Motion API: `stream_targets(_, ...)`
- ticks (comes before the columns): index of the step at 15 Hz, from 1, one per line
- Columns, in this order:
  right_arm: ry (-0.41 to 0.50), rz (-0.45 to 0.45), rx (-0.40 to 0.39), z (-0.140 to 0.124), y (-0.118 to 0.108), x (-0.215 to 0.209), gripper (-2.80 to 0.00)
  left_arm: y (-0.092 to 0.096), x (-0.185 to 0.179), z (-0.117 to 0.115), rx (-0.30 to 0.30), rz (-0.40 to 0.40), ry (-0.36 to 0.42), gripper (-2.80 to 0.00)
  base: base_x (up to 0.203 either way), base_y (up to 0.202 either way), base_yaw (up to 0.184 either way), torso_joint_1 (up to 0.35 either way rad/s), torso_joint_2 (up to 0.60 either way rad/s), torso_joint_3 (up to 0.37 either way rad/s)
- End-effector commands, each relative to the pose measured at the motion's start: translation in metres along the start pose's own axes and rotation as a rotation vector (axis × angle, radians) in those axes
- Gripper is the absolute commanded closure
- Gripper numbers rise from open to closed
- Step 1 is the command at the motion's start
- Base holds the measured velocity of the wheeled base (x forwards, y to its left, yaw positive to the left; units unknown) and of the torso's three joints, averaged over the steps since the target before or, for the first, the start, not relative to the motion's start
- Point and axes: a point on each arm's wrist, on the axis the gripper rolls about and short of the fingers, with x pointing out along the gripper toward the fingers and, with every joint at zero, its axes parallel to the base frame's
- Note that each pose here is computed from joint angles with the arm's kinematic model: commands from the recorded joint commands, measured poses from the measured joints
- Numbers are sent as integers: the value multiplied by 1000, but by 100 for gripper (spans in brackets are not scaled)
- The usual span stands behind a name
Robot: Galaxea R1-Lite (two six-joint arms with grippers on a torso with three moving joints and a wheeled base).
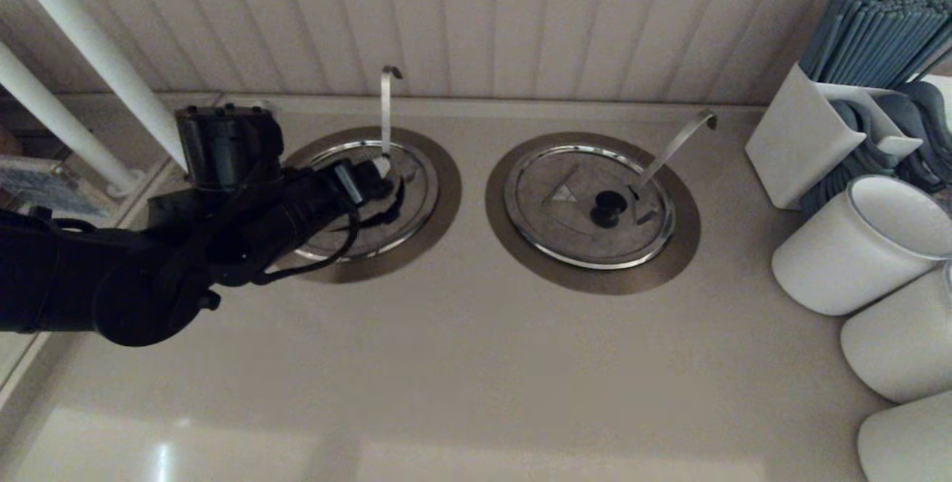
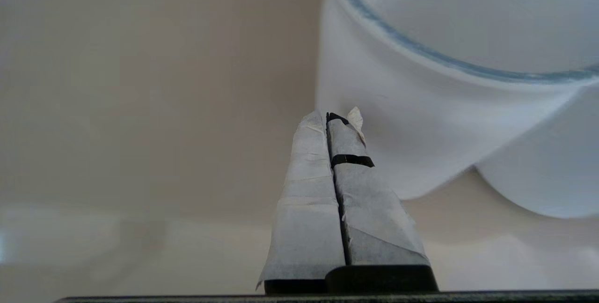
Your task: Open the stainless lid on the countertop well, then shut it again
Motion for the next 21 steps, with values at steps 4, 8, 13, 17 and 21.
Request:
stream_targets(4,1,3,-1,0,0,0,0,7,-52,33,1,-21,-105,-280,0,0,0,0,0,0)
stream_targets(8,1,3,-1,0,0,0,0,30,-111,34,116,15,-123,-280,0,0,0,0,0,0)
stream_targets(13,1,3,-1,0,0,0,0,50,-206,28,411,-101,-127,0,0,0,0,0,0,0)
stream_targets(17,1,3,-1,0,0,0,0,72,-284,18,520,-37,-78,0,0,0,0,0,0,0)
stream_targets(21,1,3,-1,0,0,0,0,93,-363,4,545,164,-189,0,0,0,0,0,0,0)
